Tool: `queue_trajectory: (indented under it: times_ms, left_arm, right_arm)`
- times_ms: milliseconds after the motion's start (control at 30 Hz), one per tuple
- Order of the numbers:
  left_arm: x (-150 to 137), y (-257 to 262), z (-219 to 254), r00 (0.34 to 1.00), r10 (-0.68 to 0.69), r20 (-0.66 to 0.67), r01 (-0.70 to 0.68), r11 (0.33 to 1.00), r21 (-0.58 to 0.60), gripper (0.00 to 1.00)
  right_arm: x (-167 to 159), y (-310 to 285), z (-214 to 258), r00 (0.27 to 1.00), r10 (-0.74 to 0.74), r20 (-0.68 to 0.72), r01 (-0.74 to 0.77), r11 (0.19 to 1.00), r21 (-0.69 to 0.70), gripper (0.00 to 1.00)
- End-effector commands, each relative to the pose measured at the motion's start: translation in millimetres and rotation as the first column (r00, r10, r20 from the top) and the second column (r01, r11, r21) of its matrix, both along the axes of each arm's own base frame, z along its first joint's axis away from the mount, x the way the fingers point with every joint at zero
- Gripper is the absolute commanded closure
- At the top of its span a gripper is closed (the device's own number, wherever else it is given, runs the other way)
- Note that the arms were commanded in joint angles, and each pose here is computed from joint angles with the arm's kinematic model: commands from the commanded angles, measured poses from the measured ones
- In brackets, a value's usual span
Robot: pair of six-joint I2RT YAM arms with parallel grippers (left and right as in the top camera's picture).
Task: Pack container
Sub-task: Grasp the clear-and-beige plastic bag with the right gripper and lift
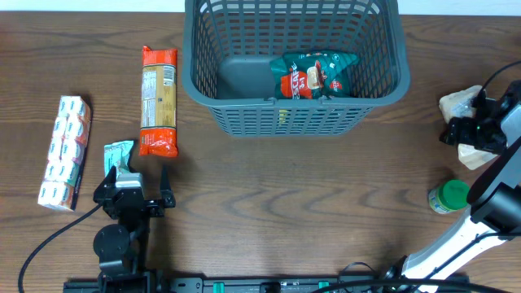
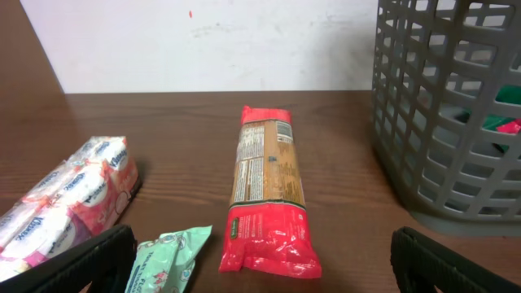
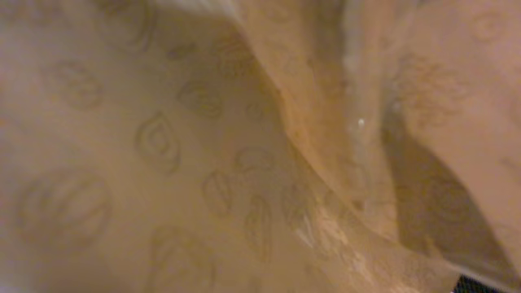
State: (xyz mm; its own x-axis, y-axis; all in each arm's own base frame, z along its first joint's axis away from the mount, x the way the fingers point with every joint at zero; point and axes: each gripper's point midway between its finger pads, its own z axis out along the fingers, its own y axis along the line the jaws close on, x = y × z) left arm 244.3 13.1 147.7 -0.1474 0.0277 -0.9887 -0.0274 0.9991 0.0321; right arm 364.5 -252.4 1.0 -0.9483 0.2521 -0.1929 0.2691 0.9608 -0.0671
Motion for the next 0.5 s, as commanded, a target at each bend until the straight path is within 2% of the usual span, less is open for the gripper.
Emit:
queue_trajectory:
  times_ms: [0, 67, 133, 200, 233, 300, 333, 467]
  left_arm:
    - [0, 0, -16, 0.999, -0.001, -0.037, 0.002, 1.000, 0.009, 0.02]
    - [0, 0, -16, 0.999, -0.001, -0.036, 0.002, 1.000, 0.009, 0.01]
    - [0, 0, -16, 0.999, -0.001, -0.037, 0.002, 1.000, 0.009, 0.01]
    - [0, 0, -16, 0.999, -0.001, -0.037, 0.002, 1.000, 0.009, 0.02]
    - [0, 0, -16, 0.999, -0.001, -0.037, 0.002, 1.000, 0.009, 0.02]
    - [0, 0, -16, 0.999, -0.001, -0.036, 0.002, 1.000, 0.009, 0.02]
    - [0, 0, -16, 0.999, -0.001, -0.037, 0.002, 1.000, 0.009, 0.01]
    - [0, 0, -16, 0.999, -0.001, -0.037, 0.002, 1.000, 0.009, 0.01]
  right_arm:
    - [-16, 35, -38, 0.996, 0.007, -0.092, 0.002, 0.996, 0.092, 0.08]
    - [-14, 42, -39, 0.995, 0.022, -0.094, -0.013, 0.995, 0.101, 0.10]
    - [-11, 48, -40, 0.995, 0.038, -0.095, -0.028, 0.994, 0.102, 0.24]
    - [-10, 52, -40, 0.994, 0.050, -0.098, -0.039, 0.994, 0.104, 0.61]
    - [-11, 55, -40, 0.993, 0.054, -0.103, -0.043, 0.993, 0.107, 0.75]
    - [-14, 61, -40, 0.990, 0.064, -0.124, -0.049, 0.992, 0.120, 0.93]
    - [-16, 63, -40, 0.989, 0.067, -0.135, -0.049, 0.991, 0.127, 0.99]
    - [-21, 69, -40, 0.988, 0.020, -0.154, 0.004, 0.988, 0.154, 0.99]
